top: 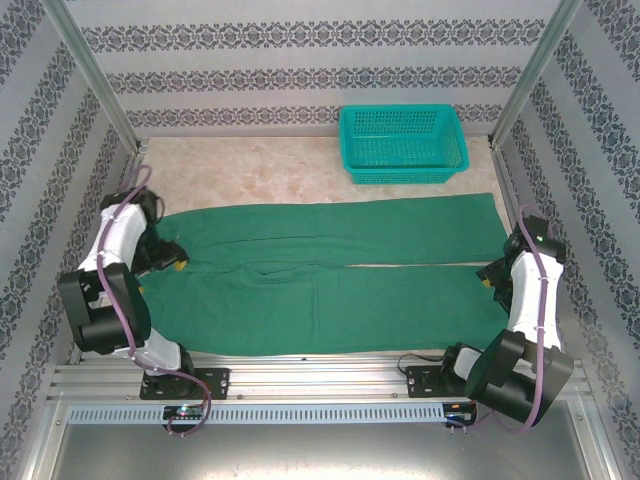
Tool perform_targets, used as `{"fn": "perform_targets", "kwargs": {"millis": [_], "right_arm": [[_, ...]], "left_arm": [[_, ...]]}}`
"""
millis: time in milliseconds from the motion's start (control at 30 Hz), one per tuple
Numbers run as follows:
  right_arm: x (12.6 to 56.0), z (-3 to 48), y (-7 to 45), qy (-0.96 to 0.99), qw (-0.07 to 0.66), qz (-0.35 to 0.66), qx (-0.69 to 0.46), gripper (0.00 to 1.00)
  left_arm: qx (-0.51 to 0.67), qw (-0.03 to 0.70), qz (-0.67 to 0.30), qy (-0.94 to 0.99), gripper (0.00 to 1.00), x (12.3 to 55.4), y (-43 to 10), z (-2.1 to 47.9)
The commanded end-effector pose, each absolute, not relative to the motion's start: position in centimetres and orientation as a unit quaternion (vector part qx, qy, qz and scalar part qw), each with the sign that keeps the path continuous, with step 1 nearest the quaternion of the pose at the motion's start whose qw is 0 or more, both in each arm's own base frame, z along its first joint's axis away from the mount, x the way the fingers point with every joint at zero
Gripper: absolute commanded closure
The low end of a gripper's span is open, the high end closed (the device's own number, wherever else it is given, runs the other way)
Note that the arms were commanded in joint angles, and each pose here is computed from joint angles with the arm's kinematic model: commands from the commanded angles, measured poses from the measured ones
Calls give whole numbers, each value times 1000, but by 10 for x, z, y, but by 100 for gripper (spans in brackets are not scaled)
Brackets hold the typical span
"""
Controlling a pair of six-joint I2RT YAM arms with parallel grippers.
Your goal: Roll up the long pants
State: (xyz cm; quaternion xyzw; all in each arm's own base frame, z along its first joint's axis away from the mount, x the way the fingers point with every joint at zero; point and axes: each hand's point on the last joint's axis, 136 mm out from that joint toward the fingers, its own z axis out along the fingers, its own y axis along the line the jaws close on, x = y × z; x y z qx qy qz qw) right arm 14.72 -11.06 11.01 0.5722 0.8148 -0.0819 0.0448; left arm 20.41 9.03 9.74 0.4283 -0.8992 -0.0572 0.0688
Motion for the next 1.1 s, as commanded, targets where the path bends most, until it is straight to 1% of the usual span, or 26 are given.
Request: {"fn": "perform_targets", "kwargs": {"millis": [0,100,233,333,533,633,733,867,933,1000,1067], "right_arm": [[132,101,-96,808,0,-69,585,6],[128,89,-78,807,-25,-37,589,7],[126,77,-67,810,-2,-25,586,8],[119,70,-58,810,-7,-13,586,8],[123,70,-57,826,11,-8,564,8],[130,70,-64,825,25,-14,565,8],[149,72,-73,823,47,-10,566,8],[194,93,-101,833,90,-33,545,8],[213,100,-110,837,99,-40,536,8],[226,106,-116,842,100,-43,528,8],[233,107,-117,847,106,-41,520,7]], "left_arm": [[472,123,6,-873,3,167,72,87],[461,128,41,-877,3,162,57,74],[455,81,48,-886,2,174,61,86],[451,79,58,-887,3,174,55,86],[453,79,48,-886,4,173,52,84],[457,62,27,-887,4,179,63,88],[469,24,16,-883,4,201,77,93],[490,-32,5,-871,5,244,101,97],[496,-49,17,-867,7,263,105,96],[493,-56,12,-868,8,270,110,99],[487,-62,-16,-871,8,265,118,105]]}}
